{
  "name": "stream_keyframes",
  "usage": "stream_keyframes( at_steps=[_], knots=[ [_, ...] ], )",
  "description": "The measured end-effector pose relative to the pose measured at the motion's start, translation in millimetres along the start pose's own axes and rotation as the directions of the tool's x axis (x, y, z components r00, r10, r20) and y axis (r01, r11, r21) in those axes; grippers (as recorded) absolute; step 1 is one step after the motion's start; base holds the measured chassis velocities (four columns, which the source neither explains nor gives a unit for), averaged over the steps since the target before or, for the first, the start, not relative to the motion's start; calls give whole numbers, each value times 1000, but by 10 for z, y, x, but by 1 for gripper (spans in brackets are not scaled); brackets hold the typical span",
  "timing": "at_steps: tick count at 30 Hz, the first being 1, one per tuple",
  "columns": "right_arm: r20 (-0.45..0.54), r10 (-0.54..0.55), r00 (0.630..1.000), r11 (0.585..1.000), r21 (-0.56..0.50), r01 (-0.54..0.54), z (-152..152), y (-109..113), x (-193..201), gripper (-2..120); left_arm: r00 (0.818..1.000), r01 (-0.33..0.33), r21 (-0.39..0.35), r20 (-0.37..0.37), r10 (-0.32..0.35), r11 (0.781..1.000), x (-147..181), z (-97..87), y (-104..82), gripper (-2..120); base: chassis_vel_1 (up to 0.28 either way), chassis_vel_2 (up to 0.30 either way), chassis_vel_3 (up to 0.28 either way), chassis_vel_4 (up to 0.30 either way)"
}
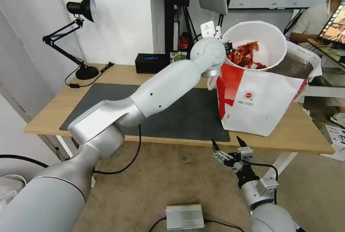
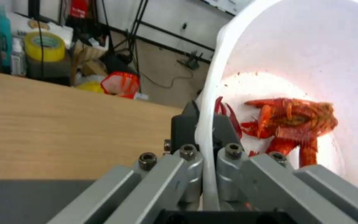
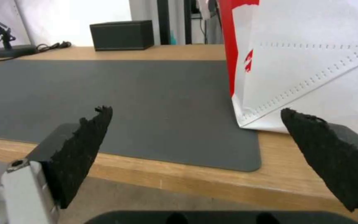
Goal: Pick up the trash from the table and place it into the takeout bag.
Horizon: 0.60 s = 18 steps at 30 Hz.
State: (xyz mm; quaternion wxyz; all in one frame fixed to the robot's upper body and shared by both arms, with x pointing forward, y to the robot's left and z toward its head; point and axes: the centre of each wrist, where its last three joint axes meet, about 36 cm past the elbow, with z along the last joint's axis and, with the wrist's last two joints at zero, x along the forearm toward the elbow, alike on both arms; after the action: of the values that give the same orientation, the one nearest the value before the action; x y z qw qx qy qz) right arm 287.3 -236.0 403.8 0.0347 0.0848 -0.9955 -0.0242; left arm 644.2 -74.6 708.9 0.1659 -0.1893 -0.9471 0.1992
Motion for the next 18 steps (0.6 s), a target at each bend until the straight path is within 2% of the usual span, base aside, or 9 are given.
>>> stream_keyframes(
  at_steps=[6,10,12,18],
  knots=[
    [0,0,1000,1000,0,0,0,0,0,100,1000,9,-7,14,-9,1000,-30,20,30,0,0,0,0,0],
    [0,0,1000,1000,0,0,0,0,0,100,1000,9,-33,22,-8,999,-51,139,47,0,0,0,0,0],
    [0,0,1000,1000,0,0,0,0,0,100,1000,-7,-69,23,9,998,-27,280,9,0,0,0,0,0],
    [0,0,1000,1000,0,0,0,0,0,100,998,-42,-114,37,46,993,8,414,-49,0,0,0,0,0]
  ],
)
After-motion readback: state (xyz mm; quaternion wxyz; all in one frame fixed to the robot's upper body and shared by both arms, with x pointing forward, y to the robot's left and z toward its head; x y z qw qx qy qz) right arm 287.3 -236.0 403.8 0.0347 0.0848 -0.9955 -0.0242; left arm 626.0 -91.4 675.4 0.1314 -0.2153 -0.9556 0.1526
